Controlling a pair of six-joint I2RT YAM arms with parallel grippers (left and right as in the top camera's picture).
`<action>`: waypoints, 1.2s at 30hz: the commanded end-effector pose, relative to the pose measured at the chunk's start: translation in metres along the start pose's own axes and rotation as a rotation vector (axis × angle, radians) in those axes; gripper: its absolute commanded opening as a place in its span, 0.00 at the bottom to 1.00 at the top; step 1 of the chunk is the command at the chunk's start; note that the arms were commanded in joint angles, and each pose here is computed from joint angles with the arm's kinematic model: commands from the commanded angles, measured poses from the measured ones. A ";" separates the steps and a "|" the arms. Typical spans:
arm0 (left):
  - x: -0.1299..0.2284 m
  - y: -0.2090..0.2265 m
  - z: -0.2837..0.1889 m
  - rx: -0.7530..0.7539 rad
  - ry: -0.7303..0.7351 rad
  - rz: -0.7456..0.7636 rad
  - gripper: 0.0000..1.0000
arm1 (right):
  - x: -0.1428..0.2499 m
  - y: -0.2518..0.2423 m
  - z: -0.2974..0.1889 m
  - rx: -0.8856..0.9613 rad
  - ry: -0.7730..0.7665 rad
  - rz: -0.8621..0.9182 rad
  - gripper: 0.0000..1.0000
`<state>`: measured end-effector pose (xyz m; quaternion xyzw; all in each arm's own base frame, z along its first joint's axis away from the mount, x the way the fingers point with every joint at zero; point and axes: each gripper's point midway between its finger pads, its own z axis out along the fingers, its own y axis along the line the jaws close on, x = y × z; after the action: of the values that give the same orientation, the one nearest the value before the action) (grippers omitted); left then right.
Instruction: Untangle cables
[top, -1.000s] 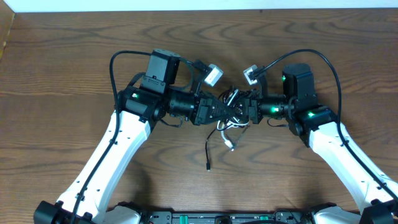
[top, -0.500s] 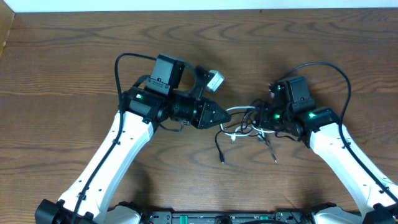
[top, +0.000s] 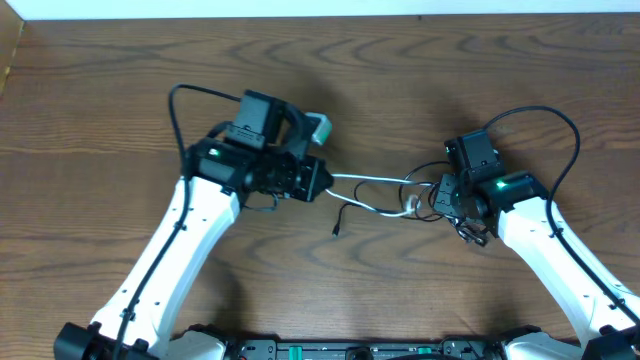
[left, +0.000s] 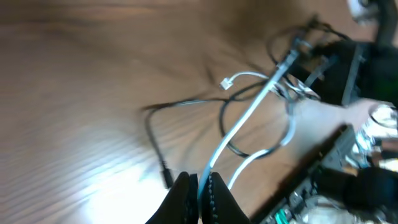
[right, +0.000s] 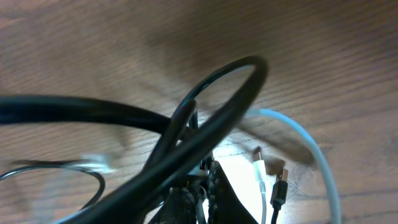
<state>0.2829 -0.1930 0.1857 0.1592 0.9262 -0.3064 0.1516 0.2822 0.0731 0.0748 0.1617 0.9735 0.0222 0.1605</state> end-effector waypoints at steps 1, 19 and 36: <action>-0.013 0.028 -0.021 -0.089 -0.075 -0.069 0.07 | -0.003 -0.009 0.002 0.046 -0.016 0.023 0.01; -0.028 0.123 -0.073 -0.290 -0.250 -0.381 0.07 | -0.001 0.000 0.002 -0.002 -0.002 0.000 0.01; -0.019 0.000 -0.029 0.152 -0.091 -0.084 0.76 | 0.028 0.128 -0.055 -0.834 0.054 -0.553 0.01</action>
<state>0.3127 -0.1494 0.1965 0.0331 0.9236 -0.3456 0.1627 0.2920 0.1851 0.1185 -0.1249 0.9224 0.3100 0.1938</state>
